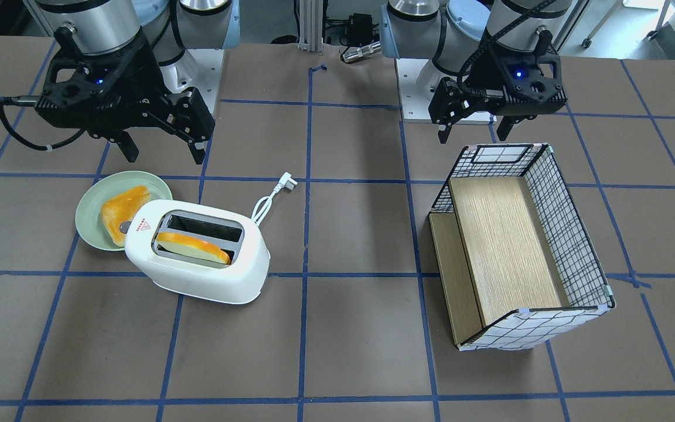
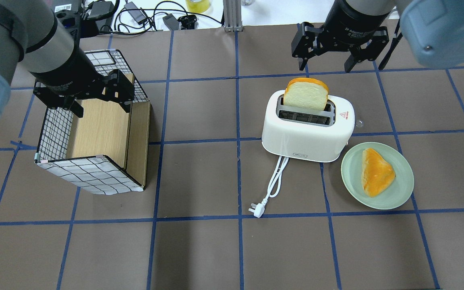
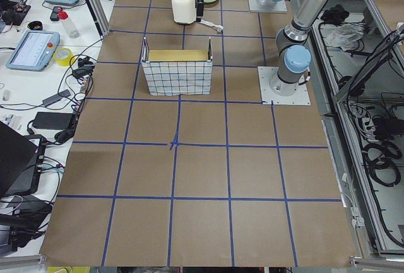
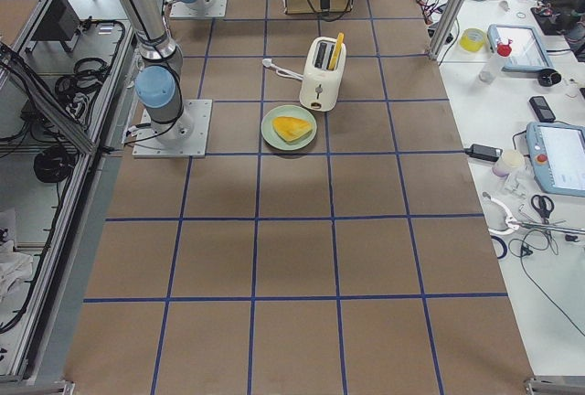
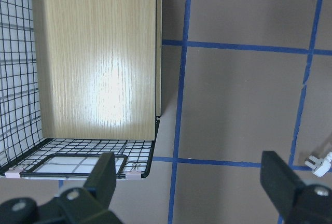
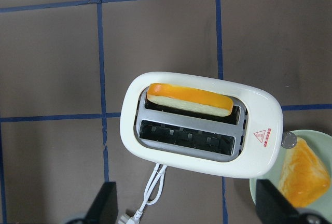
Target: Press toaster with right arm
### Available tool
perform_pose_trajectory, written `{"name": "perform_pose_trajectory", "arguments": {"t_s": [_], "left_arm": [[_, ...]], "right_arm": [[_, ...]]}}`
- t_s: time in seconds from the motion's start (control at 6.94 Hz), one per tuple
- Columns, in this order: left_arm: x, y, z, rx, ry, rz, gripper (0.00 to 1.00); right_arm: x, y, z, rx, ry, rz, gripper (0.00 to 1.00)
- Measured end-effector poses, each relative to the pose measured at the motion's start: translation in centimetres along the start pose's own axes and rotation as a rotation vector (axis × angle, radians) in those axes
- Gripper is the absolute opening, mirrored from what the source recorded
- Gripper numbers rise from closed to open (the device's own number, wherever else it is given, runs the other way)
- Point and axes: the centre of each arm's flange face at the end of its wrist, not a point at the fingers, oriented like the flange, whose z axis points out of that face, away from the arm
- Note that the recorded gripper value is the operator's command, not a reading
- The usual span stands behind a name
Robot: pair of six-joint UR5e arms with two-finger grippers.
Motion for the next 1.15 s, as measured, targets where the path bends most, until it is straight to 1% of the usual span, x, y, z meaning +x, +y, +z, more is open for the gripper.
{"name": "perform_pose_trajectory", "arguments": {"t_s": [0.14,0.29,0.43,0.58,0.72,1.01,1.15], "left_arm": [[0.0,0.0,0.0,0.0,0.0,0.0,1.0],[0.0,0.0,0.0,0.0,0.0,0.0,1.0],[0.0,0.0,0.0,0.0,0.0,0.0,1.0],[0.0,0.0,0.0,0.0,0.0,0.0,1.0],[0.0,0.0,0.0,0.0,0.0,0.0,1.0],[0.0,0.0,0.0,0.0,0.0,0.0,1.0],[0.0,0.0,0.0,0.0,0.0,0.0,1.0]], "right_arm": [[0.4,0.0,0.1,0.002,0.037,-0.013,1.0],[1.1,0.0,0.2,0.007,0.101,-0.017,1.0],[1.7,0.0,0.1,0.011,0.147,-0.017,1.0],[2.0,0.0,0.2,0.008,0.162,-0.019,1.0],[1.9,-0.1,0.4,-0.004,0.14,-0.021,1.0],[2.8,-0.5,0.9,-0.027,0.059,-0.015,1.0],[3.5,-0.6,1.0,-0.038,0.039,-0.019,1.0]]}}
